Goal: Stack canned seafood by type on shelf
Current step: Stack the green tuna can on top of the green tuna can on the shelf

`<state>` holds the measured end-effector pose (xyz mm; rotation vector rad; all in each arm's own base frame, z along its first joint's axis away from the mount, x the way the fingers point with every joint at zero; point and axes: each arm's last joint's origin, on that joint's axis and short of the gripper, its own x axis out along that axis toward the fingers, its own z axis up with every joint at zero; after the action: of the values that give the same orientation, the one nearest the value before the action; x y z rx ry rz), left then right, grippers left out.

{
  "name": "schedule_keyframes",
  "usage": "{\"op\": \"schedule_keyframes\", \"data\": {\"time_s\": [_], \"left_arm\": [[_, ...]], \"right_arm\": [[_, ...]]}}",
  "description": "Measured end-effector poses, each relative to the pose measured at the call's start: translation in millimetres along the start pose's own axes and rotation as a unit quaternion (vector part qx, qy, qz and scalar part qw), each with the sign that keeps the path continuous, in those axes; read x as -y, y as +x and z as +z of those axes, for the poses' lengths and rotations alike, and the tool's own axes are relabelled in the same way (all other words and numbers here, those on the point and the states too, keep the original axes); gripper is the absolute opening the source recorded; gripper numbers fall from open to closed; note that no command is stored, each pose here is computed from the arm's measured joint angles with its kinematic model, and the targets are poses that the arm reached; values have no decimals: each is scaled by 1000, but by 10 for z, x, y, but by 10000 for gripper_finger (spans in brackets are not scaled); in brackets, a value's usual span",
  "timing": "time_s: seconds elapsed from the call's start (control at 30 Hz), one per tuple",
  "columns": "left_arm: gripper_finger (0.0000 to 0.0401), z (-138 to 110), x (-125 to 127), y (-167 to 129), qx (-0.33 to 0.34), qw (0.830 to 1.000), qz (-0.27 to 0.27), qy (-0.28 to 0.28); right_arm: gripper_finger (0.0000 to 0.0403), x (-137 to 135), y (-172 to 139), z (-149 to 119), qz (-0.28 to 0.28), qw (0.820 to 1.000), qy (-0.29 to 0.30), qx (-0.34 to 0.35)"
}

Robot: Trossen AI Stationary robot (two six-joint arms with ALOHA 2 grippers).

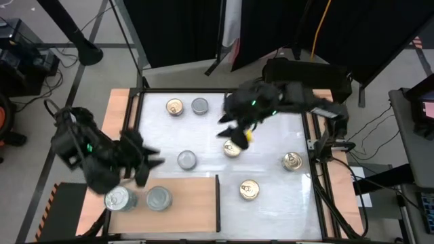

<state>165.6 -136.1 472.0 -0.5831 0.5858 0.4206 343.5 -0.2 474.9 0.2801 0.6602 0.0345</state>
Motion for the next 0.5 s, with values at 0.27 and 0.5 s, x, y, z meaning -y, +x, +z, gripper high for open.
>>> {"op": "schedule_keyframes", "data": {"time_s": [0.27, 0.5], "left_arm": [[193, 498, -289, 148, 69, 995, 63, 41], [188, 901, -645, 464, 10, 992, 125, 7]], "right_arm": [[158, 690, -293, -101, -83, 993, -14, -84], [60, 1285, -269, -56, -74, 994, -3, -87]]}}
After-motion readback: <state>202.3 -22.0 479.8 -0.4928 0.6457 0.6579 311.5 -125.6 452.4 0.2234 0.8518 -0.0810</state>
